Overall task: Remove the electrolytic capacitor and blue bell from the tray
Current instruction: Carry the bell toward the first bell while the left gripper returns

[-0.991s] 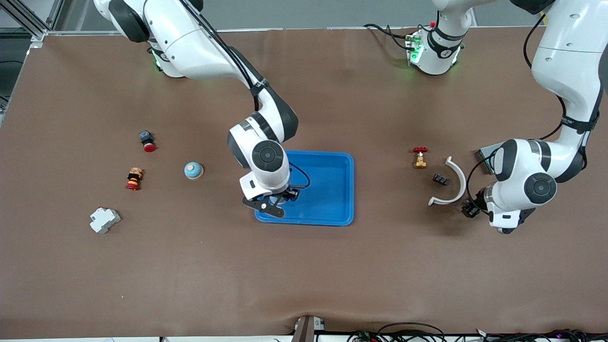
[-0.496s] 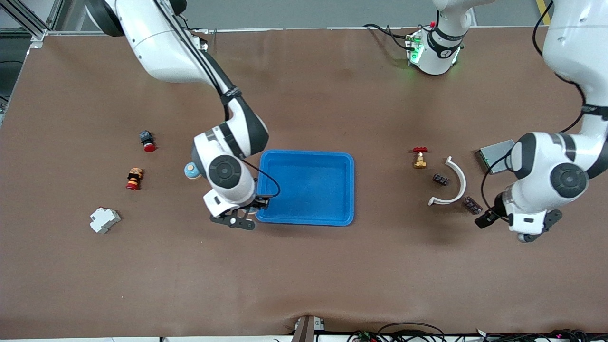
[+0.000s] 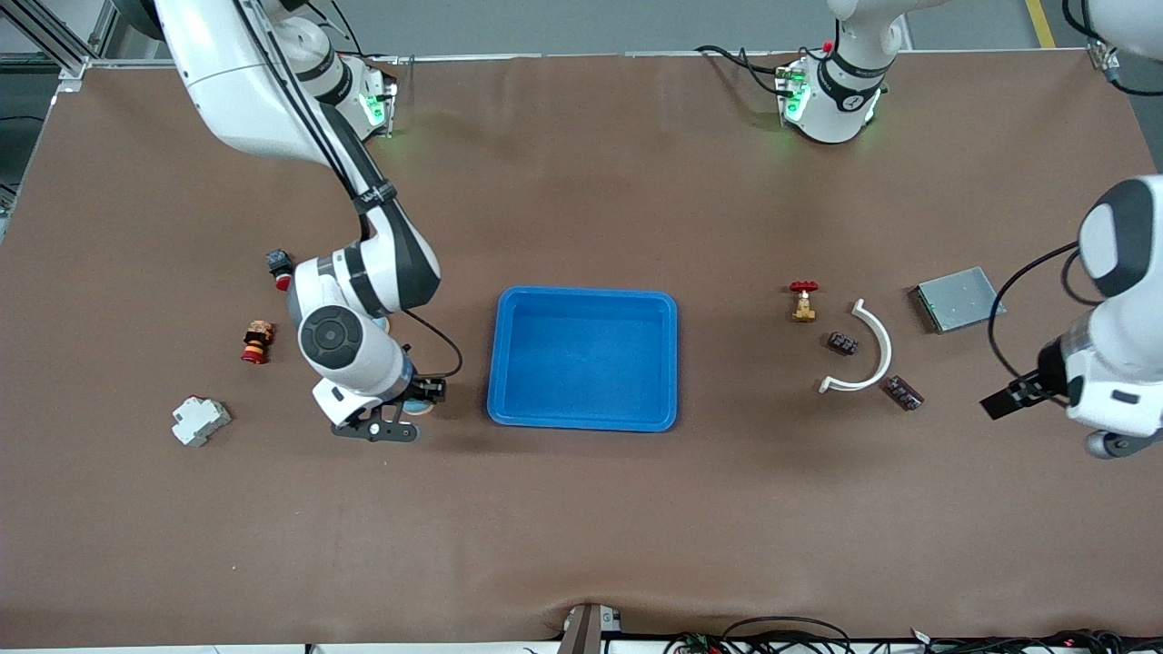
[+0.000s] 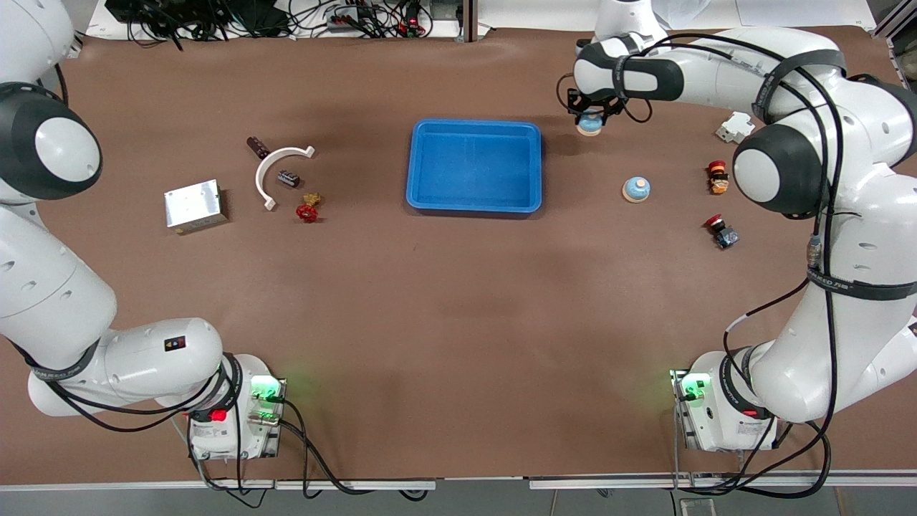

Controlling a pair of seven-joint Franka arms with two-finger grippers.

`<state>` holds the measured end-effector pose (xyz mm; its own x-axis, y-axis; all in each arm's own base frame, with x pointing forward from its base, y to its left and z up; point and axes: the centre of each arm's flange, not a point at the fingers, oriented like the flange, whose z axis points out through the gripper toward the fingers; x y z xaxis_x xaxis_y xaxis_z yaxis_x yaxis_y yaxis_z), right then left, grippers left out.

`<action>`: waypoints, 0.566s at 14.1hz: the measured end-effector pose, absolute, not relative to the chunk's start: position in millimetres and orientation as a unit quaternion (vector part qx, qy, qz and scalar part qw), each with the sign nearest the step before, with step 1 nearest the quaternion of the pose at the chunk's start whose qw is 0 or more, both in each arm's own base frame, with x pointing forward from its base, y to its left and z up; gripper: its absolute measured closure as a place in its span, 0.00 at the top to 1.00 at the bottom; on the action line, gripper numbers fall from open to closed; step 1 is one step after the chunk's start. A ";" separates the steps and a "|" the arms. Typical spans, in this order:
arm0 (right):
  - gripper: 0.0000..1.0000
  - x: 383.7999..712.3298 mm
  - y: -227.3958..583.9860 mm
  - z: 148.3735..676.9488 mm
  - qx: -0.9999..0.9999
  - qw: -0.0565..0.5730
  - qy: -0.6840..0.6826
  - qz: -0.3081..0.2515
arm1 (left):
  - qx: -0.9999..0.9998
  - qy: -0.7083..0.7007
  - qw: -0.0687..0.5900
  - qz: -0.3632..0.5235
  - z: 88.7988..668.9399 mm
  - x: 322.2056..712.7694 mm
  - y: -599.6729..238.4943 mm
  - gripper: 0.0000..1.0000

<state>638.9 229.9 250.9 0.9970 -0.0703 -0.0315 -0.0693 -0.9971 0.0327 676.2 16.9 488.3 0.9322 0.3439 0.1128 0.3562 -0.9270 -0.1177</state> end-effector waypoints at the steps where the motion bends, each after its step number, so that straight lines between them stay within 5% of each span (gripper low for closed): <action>1: 0.65 636.0 224.7 249.4 0.999 0.015 -0.029 -0.016 | -0.982 -0.166 0.065 -0.054 507.3 672.6 17.8 1.00; 8: 0.65 623.0 167.5 255.5 1.000 0.013 0.009 -0.023 | -0.985 -0.158 0.037 -0.062 595.6 630.2 4.5 1.00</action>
<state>623.0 167.5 255.5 0.9988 0.0171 -0.0455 0.0183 -0.9995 0.0251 630.2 4.5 595.6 0.9426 0.3058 0.1340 0.3150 -0.9476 -0.0530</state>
